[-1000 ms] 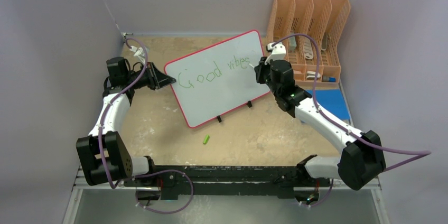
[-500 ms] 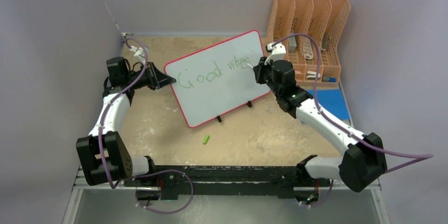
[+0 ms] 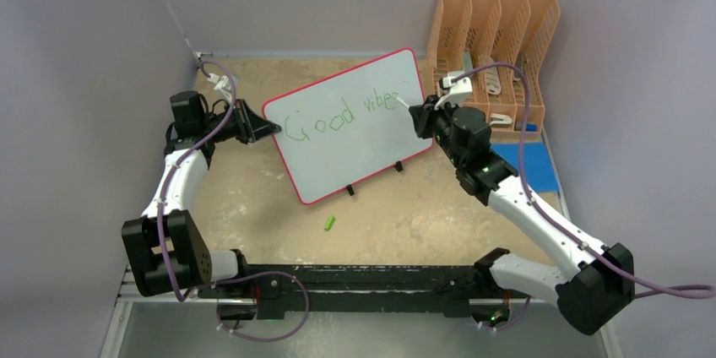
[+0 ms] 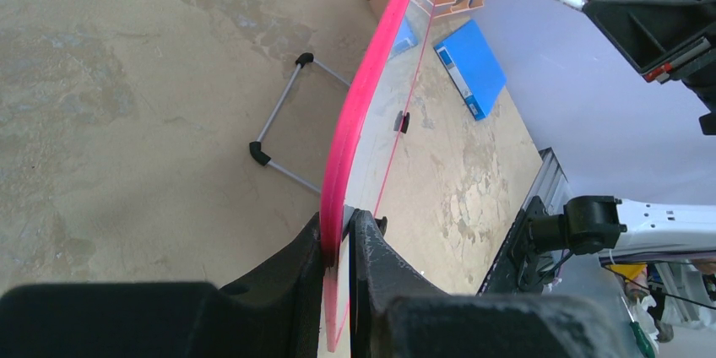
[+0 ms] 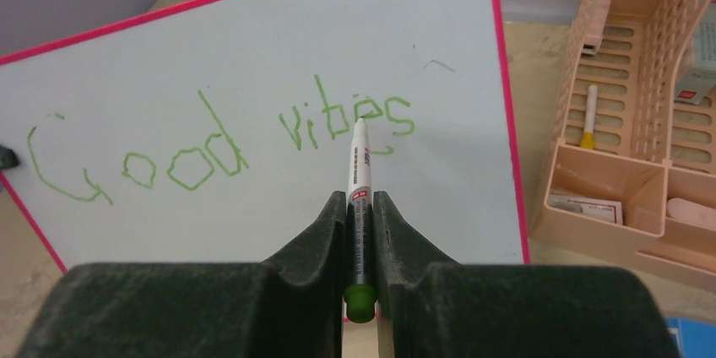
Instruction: Write a sentence on the whiteboard
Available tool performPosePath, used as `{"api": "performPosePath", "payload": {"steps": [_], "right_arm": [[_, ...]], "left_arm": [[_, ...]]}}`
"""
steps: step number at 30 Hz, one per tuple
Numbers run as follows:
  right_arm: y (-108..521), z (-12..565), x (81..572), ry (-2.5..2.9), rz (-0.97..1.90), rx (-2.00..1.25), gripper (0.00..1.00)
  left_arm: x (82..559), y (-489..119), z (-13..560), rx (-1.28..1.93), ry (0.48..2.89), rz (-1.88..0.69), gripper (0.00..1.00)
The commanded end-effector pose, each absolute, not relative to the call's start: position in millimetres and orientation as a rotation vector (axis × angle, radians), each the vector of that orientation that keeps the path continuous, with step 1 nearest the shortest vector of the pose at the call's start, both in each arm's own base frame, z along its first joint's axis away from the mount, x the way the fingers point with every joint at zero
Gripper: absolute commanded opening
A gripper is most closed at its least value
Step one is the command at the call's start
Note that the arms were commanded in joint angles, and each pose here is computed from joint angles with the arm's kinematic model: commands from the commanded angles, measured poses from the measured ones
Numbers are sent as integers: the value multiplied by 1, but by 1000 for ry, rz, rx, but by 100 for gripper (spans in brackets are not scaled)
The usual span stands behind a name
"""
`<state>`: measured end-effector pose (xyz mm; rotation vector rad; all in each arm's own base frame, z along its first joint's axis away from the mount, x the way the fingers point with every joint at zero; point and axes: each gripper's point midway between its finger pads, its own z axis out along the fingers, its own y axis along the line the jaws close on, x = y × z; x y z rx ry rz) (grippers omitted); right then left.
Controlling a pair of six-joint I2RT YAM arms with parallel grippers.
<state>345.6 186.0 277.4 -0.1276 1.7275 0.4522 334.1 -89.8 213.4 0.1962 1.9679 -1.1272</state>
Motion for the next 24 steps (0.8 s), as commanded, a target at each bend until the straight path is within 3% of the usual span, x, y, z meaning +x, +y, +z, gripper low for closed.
{"api": "performPosePath", "payload": {"steps": [1, 24], "right_arm": [[204, 287, 330, 1688, 525, -172, 0], [299, 253, 244, 1754, 651, -305, 0]], "left_arm": [[342, -85, 213, 192, 1974, -1046, 0], [341, -85, 214, 188, 1966, -1048, 0]]}}
